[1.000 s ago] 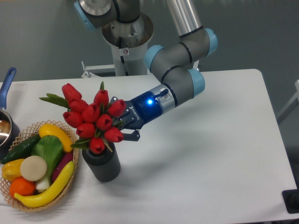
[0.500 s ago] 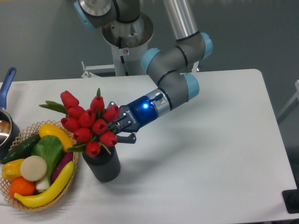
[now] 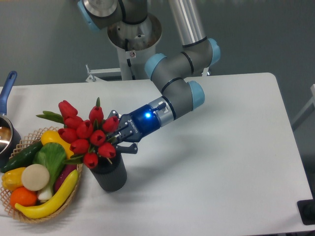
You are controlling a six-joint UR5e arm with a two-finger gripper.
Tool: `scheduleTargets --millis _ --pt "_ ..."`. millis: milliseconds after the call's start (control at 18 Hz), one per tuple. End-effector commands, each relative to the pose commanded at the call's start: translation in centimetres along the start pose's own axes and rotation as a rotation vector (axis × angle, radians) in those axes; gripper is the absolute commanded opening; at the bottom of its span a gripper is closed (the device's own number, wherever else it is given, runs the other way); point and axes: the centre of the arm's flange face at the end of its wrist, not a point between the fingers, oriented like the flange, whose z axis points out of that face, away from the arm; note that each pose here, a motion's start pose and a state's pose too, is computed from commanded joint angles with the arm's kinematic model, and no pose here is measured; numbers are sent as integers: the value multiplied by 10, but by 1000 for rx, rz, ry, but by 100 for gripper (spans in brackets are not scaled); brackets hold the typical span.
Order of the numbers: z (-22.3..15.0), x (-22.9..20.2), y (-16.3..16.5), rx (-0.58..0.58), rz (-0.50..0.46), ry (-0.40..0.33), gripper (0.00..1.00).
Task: Insert the flowers into the vase
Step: 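Lower the tulip stems into the vase opening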
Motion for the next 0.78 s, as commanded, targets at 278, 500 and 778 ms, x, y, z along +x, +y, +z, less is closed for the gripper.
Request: scheduleTargets --millis 278,500,778 --pt "0 -2 5 0 8 0 17" --pt "0 0 8 0 2 0 21" --pt "0 2 7 -14 3 -1 32"
